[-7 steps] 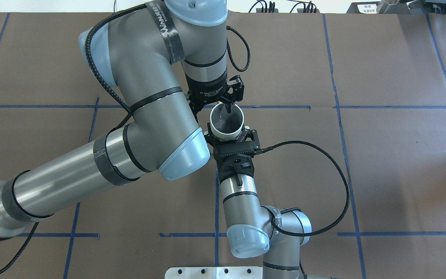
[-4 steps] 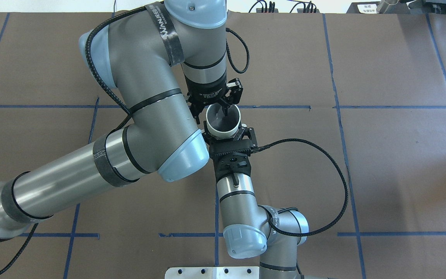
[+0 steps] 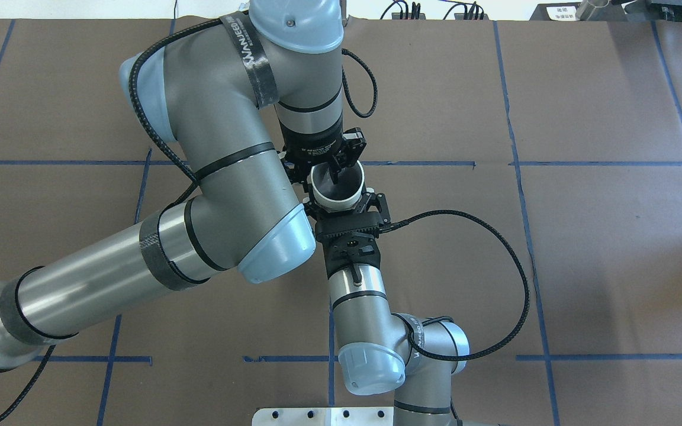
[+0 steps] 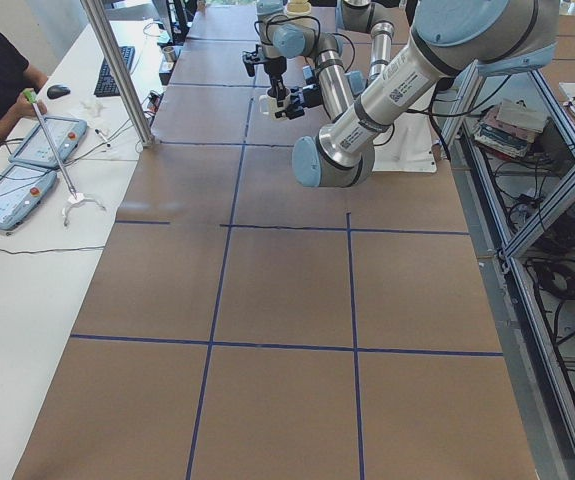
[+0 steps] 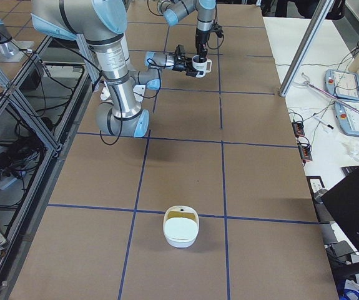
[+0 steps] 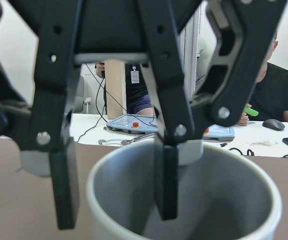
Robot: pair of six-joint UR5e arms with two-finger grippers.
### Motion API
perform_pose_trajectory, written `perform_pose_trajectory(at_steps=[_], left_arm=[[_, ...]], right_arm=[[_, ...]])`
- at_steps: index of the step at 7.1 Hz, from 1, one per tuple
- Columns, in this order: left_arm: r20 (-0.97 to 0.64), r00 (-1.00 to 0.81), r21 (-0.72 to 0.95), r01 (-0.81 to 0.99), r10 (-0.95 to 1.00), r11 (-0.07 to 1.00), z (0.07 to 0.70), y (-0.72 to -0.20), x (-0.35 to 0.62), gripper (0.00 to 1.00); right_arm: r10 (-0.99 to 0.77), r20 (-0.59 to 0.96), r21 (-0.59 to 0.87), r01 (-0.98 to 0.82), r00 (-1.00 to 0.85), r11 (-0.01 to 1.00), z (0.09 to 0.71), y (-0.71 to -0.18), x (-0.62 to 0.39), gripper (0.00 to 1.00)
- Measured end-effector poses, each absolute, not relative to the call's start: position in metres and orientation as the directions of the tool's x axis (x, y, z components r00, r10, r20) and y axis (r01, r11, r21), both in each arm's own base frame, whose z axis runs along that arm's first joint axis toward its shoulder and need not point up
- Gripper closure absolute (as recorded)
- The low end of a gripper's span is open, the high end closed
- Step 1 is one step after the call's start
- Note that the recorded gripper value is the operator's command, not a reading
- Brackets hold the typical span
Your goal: Left arm hands cup to right arm to dump lemon
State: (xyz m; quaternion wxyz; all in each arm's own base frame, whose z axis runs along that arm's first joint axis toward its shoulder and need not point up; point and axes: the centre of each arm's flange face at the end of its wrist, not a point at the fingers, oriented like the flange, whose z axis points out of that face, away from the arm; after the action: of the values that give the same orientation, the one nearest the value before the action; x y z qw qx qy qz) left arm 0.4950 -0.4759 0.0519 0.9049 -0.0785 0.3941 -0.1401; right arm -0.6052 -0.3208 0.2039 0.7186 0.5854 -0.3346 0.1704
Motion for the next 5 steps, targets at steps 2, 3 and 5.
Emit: perform_pose_trajectory(at_steps=[2,3,5], left_arm=[[-0.69,0.652,-0.25,0.194,-0.315,0.949,0.0556,-0.4753,0.4938,0.62],[-0.689,0.652,-0.25,0.195,-0.316,0.948,0.0563,-0.4752,0.4936,0.8],[-0.687,0.654,-0.251,0.195,-0.317,0.948,0.0568,-0.4746,0.4935,1.0]], right_arm=[[-0.147,0.682,0.726,-0.638,0.717,0.256,0.2031,-0.3208,-0.605,0.89],[-0.147,0.682,0.726,-0.638,0.716,0.256,0.2028,-0.3208,-0.6049,0.88],[-0.148,0.683,0.725,-0.639,0.715,0.257,0.2026,-0.3209,-0.6048,0.04]])
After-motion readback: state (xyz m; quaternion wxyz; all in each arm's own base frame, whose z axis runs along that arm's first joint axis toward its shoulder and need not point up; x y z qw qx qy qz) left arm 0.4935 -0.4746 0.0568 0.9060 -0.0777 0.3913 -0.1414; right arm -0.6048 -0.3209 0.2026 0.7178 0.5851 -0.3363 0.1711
